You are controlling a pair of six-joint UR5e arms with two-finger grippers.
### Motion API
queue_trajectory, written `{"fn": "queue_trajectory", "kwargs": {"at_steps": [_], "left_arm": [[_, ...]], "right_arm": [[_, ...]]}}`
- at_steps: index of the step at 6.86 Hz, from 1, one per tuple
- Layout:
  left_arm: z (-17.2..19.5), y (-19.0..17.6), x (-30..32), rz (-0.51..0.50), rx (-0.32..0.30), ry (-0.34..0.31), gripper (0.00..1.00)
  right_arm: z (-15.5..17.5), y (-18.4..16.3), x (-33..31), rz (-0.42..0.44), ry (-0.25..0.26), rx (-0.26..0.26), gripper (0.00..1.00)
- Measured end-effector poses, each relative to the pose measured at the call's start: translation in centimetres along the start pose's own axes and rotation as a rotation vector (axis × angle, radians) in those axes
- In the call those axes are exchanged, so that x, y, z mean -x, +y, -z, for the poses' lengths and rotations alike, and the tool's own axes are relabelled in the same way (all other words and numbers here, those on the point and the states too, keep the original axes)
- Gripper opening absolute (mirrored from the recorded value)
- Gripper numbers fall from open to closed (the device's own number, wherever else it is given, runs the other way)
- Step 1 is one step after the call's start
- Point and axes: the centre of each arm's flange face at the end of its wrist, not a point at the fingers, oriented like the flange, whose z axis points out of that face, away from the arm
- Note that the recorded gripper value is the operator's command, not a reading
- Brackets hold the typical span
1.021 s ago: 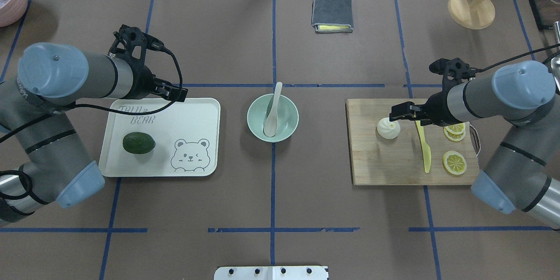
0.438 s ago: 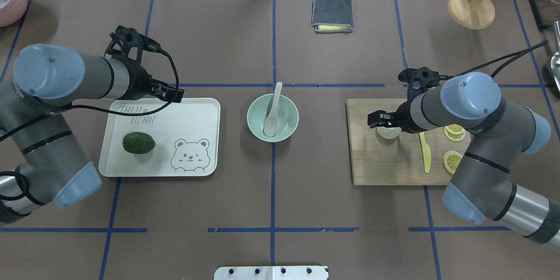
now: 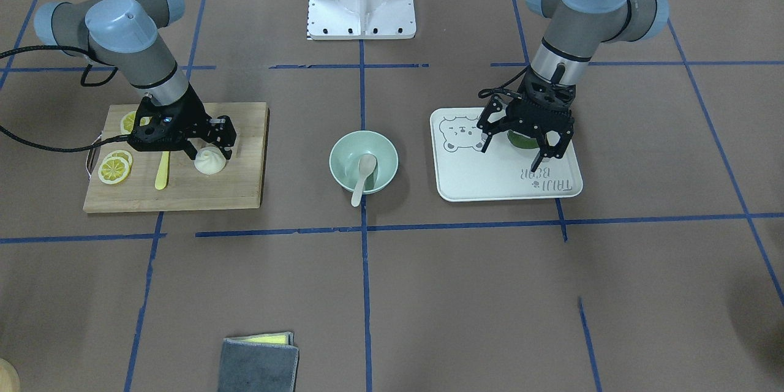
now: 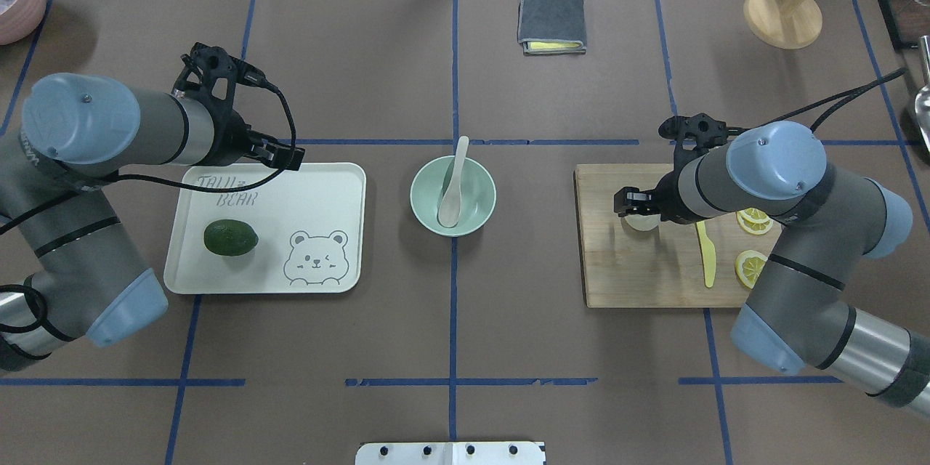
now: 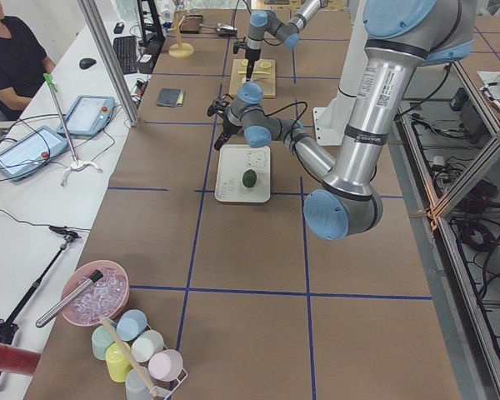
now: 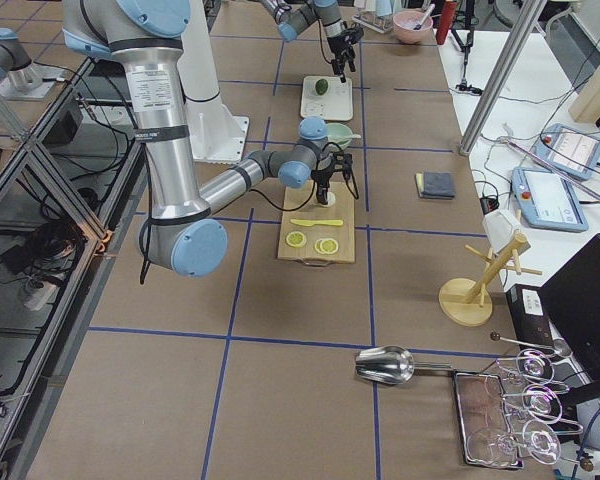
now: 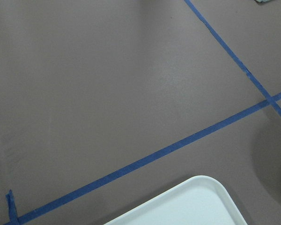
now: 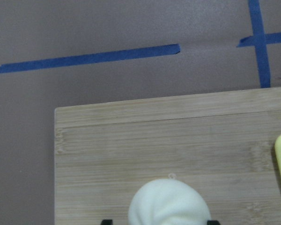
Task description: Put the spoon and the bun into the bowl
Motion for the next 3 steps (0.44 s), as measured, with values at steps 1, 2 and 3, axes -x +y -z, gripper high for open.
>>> {"fn": "queue_trajectory", "kwargs": {"at_steps": [1,2,3], "left_arm": [[0.0,0.1,0.1,0.002,0.001,-0.001,0.99],[0.0,0.1,0.1,0.002,0.001,-0.001,0.99],[0.1,0.1,0.1,0.003,0.001,0.000,0.99]], "right_arm": [[0.7,0.1,0.5,-0.001,0.002,0.004,0.00],[1.5,0.2,1.0,-0.002,0.002,0.006,0.00],[2.2,0.4,1.4,-0.007,0.009,0.010,0.00]]}}
